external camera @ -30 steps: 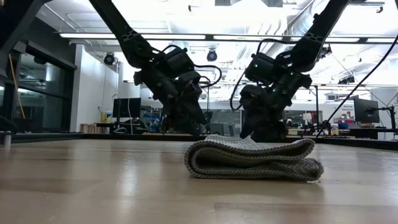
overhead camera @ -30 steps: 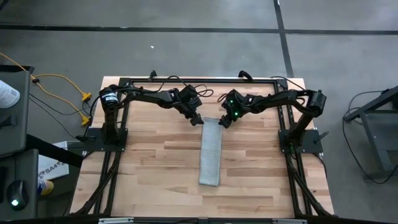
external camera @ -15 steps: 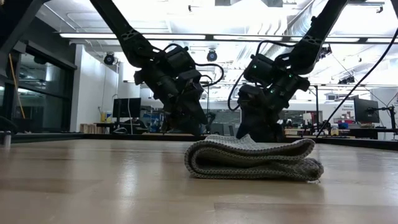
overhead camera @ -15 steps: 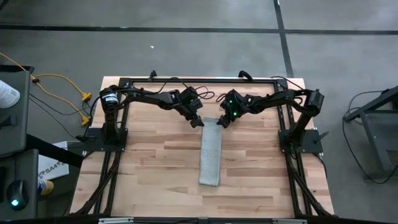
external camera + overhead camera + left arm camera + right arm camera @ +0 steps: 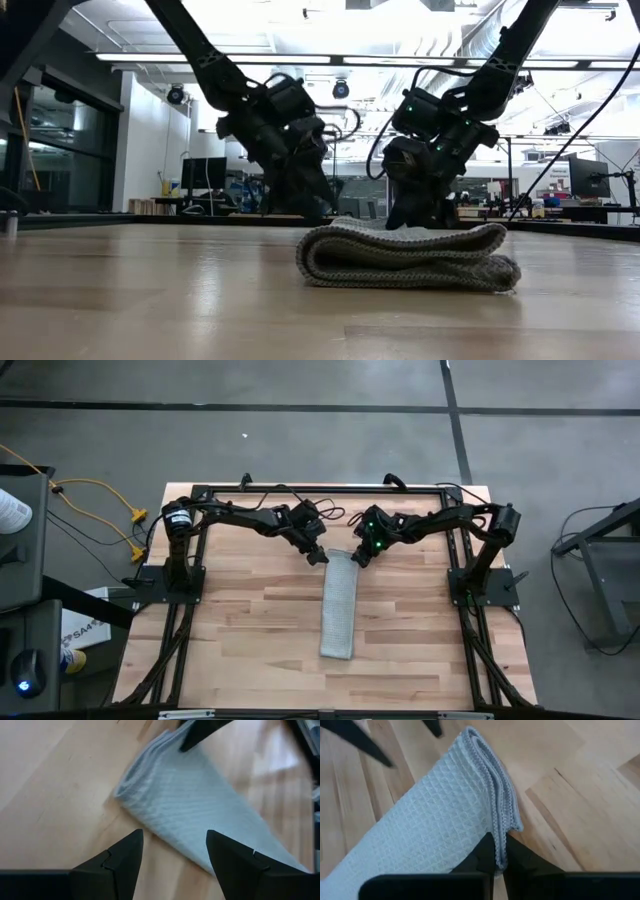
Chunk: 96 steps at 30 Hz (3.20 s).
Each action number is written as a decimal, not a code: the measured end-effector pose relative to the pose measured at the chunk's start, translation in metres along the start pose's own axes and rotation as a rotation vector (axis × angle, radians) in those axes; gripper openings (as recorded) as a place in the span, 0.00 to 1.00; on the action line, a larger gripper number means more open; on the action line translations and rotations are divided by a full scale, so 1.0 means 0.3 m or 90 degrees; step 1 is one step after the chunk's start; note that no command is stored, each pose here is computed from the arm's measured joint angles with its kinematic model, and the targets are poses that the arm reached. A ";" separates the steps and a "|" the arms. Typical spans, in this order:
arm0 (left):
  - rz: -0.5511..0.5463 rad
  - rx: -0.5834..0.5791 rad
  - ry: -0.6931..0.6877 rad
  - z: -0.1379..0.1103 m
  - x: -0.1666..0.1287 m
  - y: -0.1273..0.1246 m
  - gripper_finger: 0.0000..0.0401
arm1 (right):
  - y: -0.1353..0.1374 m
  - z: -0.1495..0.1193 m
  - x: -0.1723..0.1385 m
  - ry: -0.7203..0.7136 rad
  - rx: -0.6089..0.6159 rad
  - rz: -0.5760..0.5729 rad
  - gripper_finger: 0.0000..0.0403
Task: Fold microfiber towels
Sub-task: Fold the gray towel on the table
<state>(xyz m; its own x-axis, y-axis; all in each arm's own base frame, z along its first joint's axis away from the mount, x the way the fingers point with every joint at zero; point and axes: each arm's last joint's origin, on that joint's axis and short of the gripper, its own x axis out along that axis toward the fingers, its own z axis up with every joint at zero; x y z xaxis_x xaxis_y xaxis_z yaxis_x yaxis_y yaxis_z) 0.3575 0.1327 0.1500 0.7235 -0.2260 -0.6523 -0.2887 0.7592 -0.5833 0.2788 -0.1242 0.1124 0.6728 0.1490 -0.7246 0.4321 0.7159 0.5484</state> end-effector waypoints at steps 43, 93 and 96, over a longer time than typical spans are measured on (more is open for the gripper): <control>-0.006 -0.016 0.053 0.020 0.105 0.039 0.09 | 0.042 -0.016 0.019 0.011 -0.029 0.016 0.02; 0.090 0.142 0.025 0.046 -0.026 -0.079 0.00 | 0.151 -0.016 -0.032 -0.055 -0.195 -0.058 0.01; 0.101 0.149 0.035 0.033 -0.021 -0.101 0.00 | 0.175 -0.031 -0.022 -0.051 -0.200 -0.060 0.01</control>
<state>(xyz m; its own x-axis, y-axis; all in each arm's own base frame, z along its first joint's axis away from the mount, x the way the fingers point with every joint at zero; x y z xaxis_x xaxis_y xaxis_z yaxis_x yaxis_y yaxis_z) 0.3678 0.1173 0.1767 0.6434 -0.1210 -0.7559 -0.2391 0.9063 -0.3486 0.2914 -0.0814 0.1421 0.6888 0.0268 -0.7244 0.2967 0.9013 0.3155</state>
